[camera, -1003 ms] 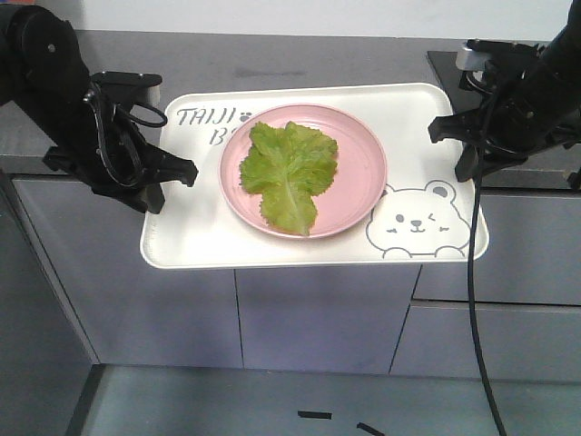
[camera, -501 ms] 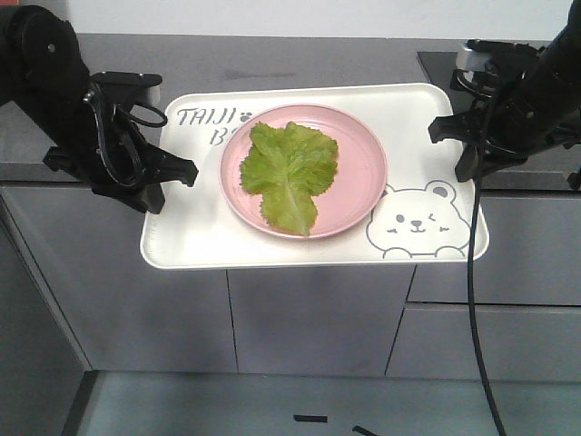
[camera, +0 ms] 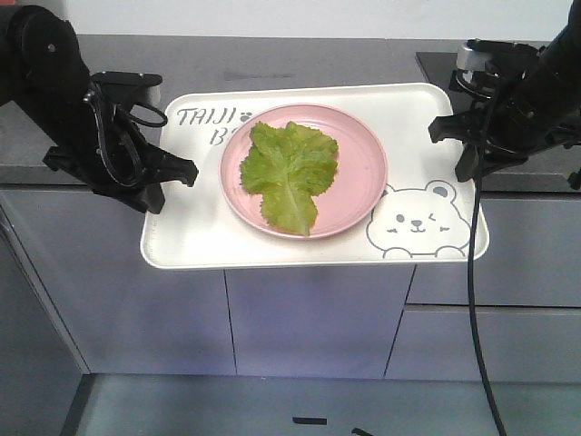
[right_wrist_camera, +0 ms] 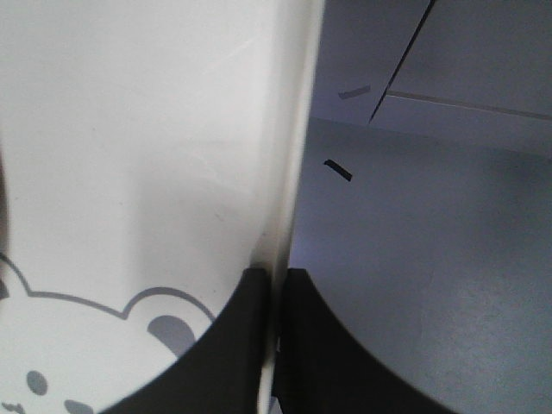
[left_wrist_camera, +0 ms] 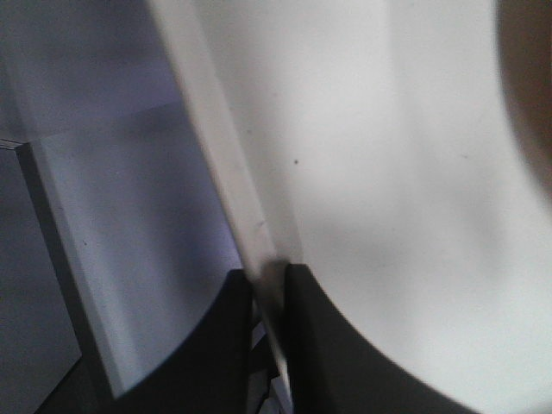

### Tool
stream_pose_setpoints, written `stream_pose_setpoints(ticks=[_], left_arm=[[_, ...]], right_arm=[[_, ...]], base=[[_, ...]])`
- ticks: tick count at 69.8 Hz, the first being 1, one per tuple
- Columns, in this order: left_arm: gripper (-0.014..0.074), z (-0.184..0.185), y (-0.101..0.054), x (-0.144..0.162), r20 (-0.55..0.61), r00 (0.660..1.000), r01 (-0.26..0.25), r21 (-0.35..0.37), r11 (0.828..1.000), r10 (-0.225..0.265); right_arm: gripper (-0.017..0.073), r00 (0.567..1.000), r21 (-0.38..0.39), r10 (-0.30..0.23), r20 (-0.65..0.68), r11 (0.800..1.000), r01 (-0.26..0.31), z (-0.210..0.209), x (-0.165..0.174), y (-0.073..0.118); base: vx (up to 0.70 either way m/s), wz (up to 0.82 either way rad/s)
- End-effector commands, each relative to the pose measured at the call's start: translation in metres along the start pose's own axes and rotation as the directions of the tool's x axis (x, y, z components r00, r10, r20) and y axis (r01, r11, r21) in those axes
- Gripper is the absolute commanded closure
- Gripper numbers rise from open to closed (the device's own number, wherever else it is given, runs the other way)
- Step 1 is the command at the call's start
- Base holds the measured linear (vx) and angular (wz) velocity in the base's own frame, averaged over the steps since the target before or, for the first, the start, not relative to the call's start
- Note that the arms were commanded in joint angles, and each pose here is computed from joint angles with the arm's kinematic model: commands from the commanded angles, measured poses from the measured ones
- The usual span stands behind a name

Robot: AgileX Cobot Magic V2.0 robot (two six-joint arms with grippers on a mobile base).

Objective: Transfer vegetables to tray and serve
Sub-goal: 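Drive the base toward another counter while holding the tray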

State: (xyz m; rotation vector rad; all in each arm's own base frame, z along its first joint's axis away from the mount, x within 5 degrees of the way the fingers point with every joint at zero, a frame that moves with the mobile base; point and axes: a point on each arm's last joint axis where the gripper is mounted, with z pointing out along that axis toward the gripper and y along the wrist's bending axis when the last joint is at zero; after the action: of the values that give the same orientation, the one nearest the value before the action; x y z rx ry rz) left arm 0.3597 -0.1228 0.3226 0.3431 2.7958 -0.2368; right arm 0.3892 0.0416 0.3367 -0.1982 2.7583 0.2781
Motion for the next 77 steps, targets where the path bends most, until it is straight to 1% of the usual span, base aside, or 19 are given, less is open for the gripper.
stream_pose_setpoints(ticks=[1,77], left_arm=[[0.0599,-0.0329,-0.0153,-0.0032,0.135,0.991,-0.031,0.077,0.997,0.020],[0.0599,-0.0328,-0.0152,-0.0031,0.133,0.991,-0.031,0.077,0.997,0.020]], right_arm=[[0.0569,0.997,-0.063,-0.028,0.070,0.997,0.032,-0.0322,0.0019,0.0151],[0.0569,0.997,-0.063,-0.028,0.070,0.997,0.032,-0.0322,0.0019,0.0151]], base=[[0.02,0.02],[0.07,0.00]])
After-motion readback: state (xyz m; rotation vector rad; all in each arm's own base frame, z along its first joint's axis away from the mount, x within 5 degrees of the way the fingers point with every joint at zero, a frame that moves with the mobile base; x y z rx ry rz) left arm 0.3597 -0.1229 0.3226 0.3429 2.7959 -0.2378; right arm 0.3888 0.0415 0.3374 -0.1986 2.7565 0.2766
